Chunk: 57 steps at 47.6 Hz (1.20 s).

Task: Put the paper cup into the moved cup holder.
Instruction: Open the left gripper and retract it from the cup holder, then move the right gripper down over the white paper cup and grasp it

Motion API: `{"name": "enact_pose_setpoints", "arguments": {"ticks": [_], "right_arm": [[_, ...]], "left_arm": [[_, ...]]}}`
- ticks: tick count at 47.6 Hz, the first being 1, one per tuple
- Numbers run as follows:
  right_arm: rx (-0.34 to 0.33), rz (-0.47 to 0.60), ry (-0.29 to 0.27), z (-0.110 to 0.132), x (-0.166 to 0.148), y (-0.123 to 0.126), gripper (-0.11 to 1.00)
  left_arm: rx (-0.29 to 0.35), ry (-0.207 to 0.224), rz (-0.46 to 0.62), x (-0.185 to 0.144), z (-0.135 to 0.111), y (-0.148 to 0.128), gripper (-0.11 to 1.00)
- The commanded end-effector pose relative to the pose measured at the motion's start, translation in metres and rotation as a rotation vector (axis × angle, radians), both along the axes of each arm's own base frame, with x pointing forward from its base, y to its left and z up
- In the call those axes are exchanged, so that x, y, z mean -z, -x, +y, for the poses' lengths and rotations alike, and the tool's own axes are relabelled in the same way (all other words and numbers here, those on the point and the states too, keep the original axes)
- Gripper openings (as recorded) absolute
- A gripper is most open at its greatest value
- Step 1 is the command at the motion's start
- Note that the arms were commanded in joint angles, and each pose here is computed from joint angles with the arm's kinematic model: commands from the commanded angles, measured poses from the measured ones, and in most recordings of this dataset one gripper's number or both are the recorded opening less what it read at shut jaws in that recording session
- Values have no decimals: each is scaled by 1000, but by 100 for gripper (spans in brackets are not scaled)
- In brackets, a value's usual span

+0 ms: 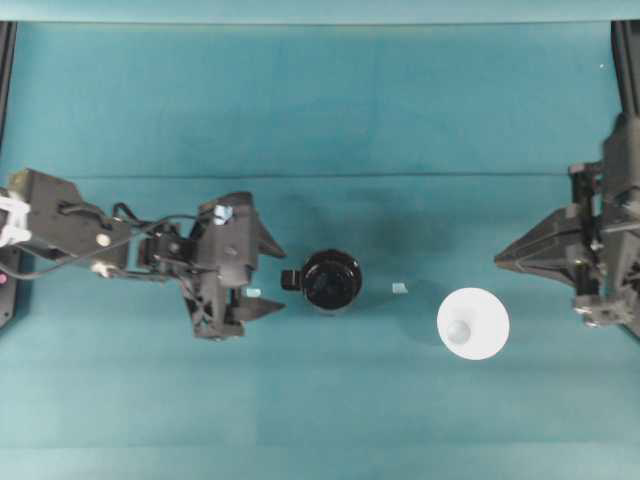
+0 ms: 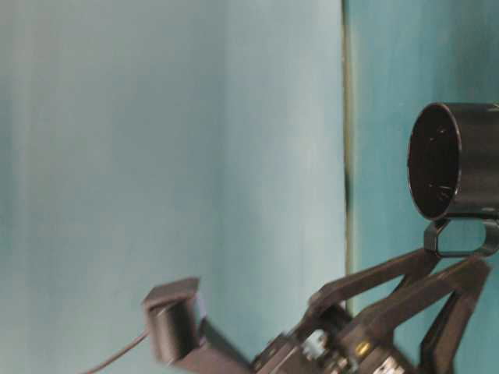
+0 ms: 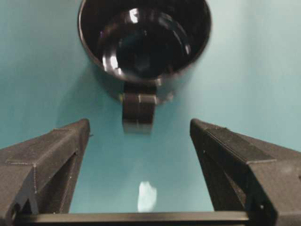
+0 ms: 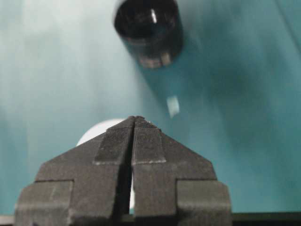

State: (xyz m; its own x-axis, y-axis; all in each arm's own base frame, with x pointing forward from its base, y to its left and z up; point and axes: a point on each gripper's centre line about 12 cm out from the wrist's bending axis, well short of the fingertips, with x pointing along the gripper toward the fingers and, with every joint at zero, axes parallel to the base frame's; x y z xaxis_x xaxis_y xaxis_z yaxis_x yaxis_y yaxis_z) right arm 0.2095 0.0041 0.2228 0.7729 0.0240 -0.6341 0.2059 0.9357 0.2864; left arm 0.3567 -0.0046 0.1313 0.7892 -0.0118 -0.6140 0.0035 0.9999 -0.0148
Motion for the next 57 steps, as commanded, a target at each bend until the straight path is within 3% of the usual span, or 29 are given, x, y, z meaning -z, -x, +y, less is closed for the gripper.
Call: {"name": "enact_pose_setpoints", "arguments": {"ticks": [1,6,11,21,25,43,57], "right_arm": [[34,55,-41,0,-1,-7,0],[64,144,-76,1,5,-10,8],[70,198,-81,2,8,-15,24],[77,302,-83,3,21,-27,80],[78,357,-81,3,25,-34,95],[71,609,-64,8,65,-65,93],[76,653,-59,6,79,-62,92]], "left_arm": [[9,0,-40,-15,-3,3,87],[12,6,-46,-20,-5,10,87],[9,19,-36,-22,-8,17,87],[23,35,-39,-27,-15,28,87],[22,36,-45,-30,-15,32,87],[22,36,-26,-35,-14,49,87],[0,61,-24,-35,-14,51,87]]}}
